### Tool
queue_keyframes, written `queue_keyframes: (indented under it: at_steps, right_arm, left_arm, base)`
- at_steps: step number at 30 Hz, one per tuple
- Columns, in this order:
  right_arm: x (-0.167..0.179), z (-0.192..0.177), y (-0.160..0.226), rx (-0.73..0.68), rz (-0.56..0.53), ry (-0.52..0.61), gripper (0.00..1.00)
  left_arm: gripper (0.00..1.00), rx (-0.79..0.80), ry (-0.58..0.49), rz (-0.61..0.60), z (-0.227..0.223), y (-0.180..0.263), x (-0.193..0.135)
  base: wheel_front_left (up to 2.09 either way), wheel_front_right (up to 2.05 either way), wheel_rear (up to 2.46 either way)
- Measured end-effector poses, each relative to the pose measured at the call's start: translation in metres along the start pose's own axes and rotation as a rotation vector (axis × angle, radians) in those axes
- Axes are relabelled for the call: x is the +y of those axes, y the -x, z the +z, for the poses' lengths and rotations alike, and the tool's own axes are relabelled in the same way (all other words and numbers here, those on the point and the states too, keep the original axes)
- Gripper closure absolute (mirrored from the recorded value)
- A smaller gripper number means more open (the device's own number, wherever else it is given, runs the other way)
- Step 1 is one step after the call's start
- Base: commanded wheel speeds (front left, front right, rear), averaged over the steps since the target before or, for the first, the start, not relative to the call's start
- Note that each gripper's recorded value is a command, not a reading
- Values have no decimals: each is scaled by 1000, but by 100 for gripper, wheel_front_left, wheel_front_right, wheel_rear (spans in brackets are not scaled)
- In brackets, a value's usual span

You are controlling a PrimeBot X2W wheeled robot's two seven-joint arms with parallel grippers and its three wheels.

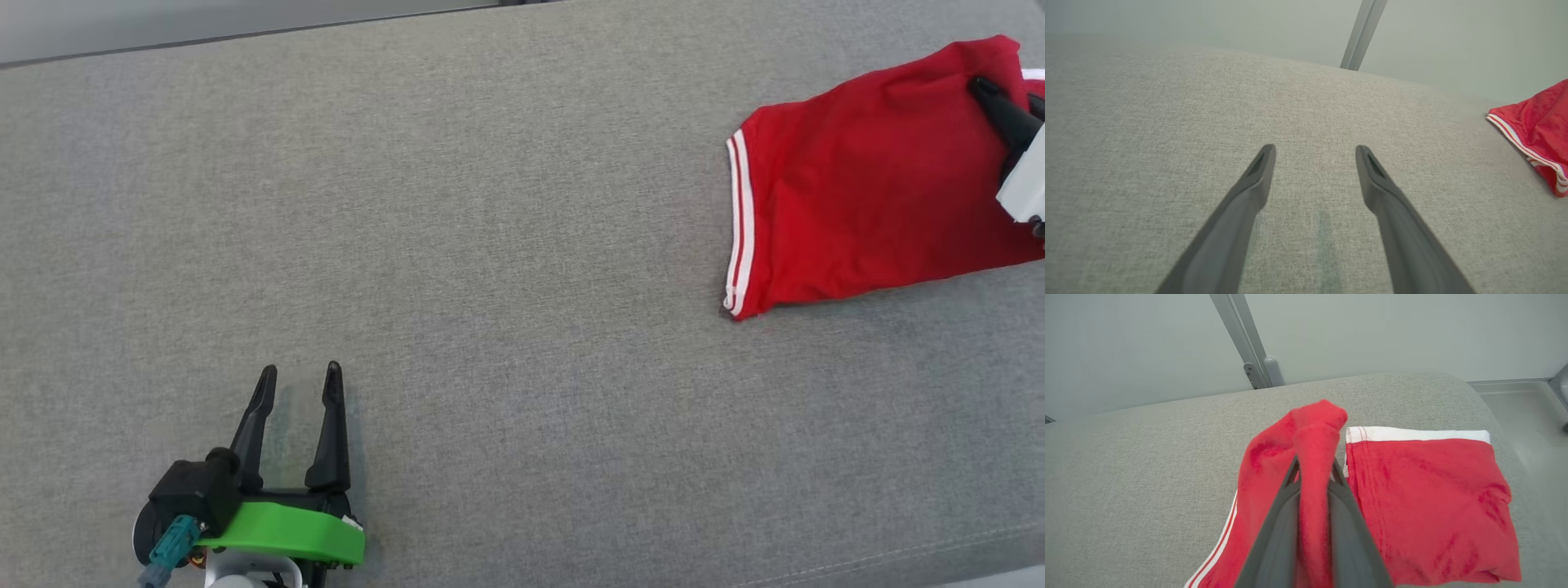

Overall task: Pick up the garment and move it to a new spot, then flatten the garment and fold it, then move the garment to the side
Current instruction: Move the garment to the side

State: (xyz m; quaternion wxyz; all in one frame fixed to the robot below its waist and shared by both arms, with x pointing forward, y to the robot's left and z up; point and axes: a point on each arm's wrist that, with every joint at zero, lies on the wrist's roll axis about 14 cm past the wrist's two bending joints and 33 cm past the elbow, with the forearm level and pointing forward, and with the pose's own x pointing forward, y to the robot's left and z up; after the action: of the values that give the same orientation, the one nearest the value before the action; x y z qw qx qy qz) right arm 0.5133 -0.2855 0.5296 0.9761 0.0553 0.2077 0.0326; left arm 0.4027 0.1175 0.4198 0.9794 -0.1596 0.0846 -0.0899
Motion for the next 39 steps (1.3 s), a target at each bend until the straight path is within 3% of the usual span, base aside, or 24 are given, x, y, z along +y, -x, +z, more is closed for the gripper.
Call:
queue_keyframes:
  at_steps: [8, 20, 30, 39]
  right_arm:
    - [-11, 23, 11, -26, -45, -7, 100]
    - [15, 53, -8, -66, 3, 20, 100]
    - [-13, 66, 2, -78, -84, -3, 100]
    - [-57, 39, 5, -20, -215, -58, 100]
  left_arm:
    - [0, 31, 2, -61, -12, -11, -18]
    - [0, 16, -1, -1, -6, -4, 2]
    - [0, 19, 13, 26, -7, 2, 9]
    - [0, 54, 1, -1, -20, -6, 3]
  base:
    - [0, 0, 0]
    - [0, 0, 0]
    - [0, 0, 0]
    - [0, 0, 0]
